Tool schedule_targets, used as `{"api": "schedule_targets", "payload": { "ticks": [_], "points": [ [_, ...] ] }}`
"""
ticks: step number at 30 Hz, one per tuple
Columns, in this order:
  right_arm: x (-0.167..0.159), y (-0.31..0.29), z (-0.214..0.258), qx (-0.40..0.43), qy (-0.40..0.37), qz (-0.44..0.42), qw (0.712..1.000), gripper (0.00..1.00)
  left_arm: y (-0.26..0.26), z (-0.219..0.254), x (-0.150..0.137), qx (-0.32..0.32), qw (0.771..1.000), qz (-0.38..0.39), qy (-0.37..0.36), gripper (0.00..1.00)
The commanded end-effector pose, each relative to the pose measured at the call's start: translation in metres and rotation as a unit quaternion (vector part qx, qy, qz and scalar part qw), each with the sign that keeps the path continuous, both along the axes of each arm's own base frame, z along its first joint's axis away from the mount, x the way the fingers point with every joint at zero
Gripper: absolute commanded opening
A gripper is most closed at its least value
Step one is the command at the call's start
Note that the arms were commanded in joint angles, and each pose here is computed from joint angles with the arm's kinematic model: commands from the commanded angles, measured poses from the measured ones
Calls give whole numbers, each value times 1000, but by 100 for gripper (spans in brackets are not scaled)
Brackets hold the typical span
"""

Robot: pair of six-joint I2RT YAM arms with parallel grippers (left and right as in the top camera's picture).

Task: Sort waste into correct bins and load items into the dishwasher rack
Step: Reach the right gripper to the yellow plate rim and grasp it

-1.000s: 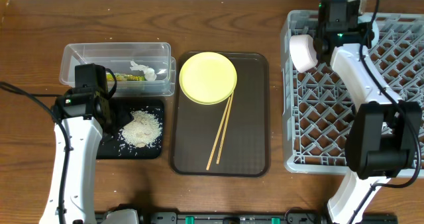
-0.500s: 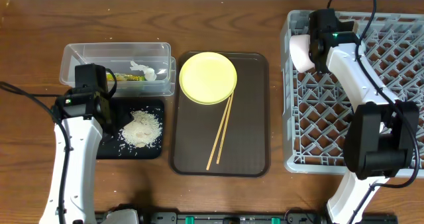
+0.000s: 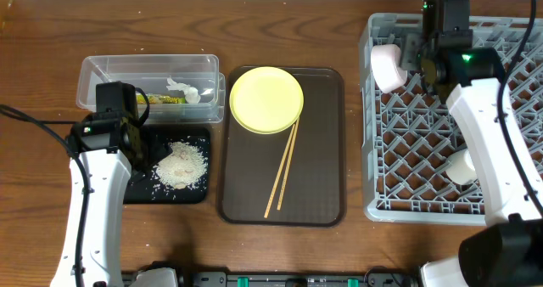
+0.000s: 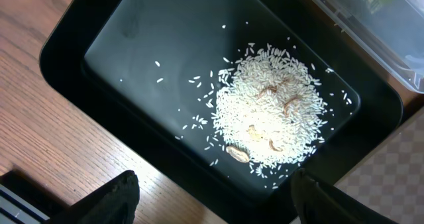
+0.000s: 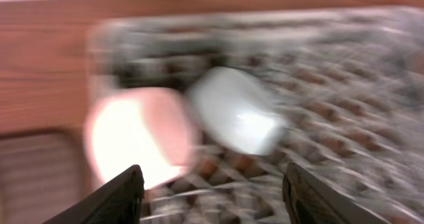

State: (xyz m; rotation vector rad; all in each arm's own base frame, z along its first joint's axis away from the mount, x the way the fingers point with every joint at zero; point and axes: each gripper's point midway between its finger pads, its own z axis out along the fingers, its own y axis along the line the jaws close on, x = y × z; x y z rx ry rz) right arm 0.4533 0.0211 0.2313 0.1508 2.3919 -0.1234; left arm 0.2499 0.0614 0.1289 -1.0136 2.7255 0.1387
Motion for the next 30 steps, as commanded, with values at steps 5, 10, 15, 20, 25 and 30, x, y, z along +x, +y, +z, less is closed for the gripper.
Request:
{"api": "schedule_targets", "payload": {
  "ticks": [5,10,15,20,25,30],
  "points": [
    [-11,130,-23,150,43,206,966,65,1,4,0,1,1000,7,-5,77],
    [-17,173,-68,143,94,242,955,62,1,4,0,1,1000,7,-5,77],
    [-20,197,-123,128,145,225,955,60,1,4,0,1,1000,7,-5,77],
    [-20,217,-166,124,172,213,954,59,1,4,0,1,1000,7,-5,77],
    [-21,227,-201,117,188,183,958,53,1,4,0,1,1000,7,-5,77],
    [-21,233,-221,109,193,174,959,46,1,4,0,1,1000,7,-5,77]
  ]
}}
